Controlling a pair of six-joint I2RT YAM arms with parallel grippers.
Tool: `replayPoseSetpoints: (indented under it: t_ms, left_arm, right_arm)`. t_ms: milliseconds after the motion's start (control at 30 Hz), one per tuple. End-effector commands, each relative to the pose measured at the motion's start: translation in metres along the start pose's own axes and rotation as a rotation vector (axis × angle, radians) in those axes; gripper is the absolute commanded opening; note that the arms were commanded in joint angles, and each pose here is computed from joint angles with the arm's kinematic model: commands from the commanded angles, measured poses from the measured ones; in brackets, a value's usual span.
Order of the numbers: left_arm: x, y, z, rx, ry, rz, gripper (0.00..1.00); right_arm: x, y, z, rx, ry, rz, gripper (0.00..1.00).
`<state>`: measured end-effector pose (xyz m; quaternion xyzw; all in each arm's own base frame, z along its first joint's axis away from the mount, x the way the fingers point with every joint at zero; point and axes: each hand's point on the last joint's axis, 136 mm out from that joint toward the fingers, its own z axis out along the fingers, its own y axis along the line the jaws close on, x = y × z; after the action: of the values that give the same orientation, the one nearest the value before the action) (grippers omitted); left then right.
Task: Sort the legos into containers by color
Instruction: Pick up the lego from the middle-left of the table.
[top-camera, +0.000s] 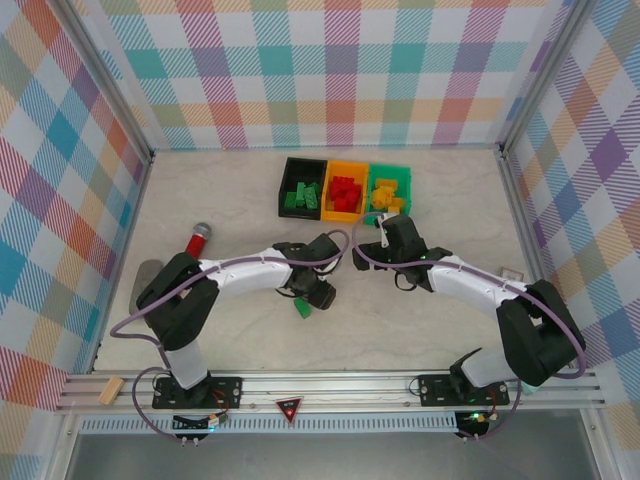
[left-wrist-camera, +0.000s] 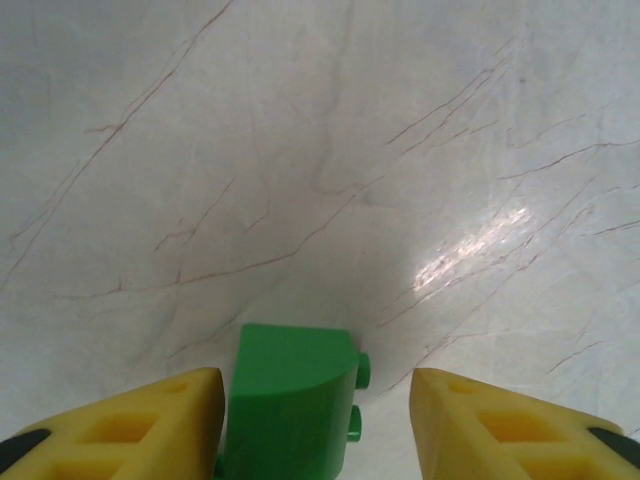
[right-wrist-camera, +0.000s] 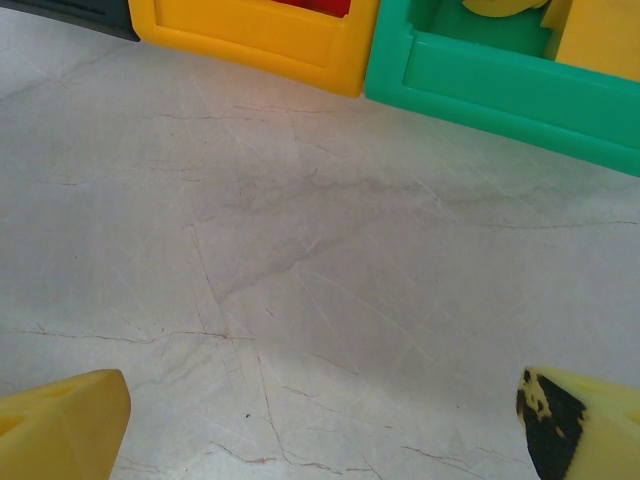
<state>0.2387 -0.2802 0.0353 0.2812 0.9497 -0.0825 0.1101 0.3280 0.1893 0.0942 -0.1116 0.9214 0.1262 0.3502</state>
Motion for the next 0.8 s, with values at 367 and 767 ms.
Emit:
replayPoseSetpoints:
  t_ms: [367, 767]
  left_arm:
    - [0.015, 0.001, 0.014, -0.061, 0.065, 0.036, 0.38]
    - [-0.019, -0.007, -0.017, -0.034, -0.097, -0.016, 0.33]
  right_arm:
    - [-0.008, -0.001, 0.001, 0.004, -0.025, 0.019, 0.99]
    - [-0.007, 0.0, 0.001, -0.004, -0.02, 0.027, 0.99]
